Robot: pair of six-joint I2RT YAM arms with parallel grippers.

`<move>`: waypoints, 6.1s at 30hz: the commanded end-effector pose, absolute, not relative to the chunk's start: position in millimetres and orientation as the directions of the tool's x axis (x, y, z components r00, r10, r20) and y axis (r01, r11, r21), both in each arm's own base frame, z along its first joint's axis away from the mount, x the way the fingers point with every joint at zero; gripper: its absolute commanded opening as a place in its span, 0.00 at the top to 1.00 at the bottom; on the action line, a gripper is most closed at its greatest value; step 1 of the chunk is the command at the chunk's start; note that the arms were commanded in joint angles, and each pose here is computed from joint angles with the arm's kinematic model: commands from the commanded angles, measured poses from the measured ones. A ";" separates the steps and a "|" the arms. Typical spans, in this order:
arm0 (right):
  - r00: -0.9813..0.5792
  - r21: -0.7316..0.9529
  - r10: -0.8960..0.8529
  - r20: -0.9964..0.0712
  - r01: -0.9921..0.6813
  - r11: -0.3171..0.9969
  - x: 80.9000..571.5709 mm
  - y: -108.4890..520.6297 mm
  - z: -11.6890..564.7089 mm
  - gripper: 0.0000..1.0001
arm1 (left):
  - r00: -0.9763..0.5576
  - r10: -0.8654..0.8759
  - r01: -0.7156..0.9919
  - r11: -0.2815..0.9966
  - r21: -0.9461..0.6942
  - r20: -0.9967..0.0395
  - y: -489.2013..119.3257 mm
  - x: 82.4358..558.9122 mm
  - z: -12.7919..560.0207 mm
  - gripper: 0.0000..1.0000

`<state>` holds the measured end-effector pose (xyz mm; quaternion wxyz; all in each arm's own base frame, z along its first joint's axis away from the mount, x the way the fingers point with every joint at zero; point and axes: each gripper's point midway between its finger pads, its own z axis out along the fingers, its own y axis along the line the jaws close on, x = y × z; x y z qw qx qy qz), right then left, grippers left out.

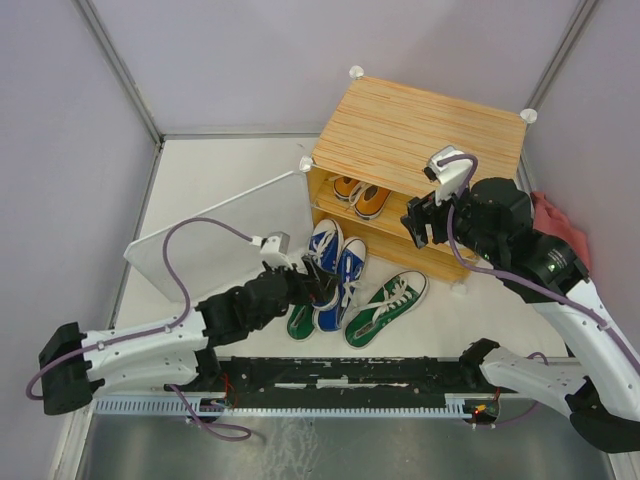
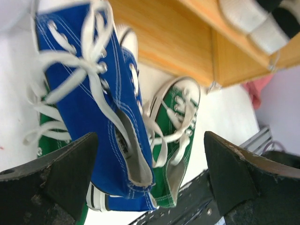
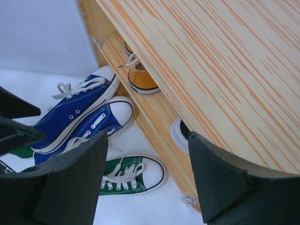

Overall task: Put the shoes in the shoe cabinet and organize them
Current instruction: Pick up the shoe from the center of the board, then place the shoe in the shoe cabinet, then pick up the shoe from the center of the board.

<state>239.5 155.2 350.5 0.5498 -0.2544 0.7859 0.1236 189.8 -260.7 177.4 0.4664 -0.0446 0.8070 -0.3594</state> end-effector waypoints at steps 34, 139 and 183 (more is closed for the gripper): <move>-0.181 -0.112 -0.195 -0.964 -0.389 0.914 251.0 130.3 370.8 0.23 | -0.273 0.114 0.376 0.927 0.003 -0.955 -288.9 225.4 162.7 0.97; -0.248 -0.187 -0.263 -0.932 -0.291 0.938 283.5 128.4 337.3 0.24 | 0.217 0.377 0.519 0.737 0.434 -0.900 -334.2 417.0 112.8 0.70; -0.249 -0.123 -0.204 -0.947 -0.307 0.944 258.3 118.9 341.5 0.23 | -0.293 0.300 0.556 0.826 0.094 -0.908 -320.3 173.5 90.7 0.20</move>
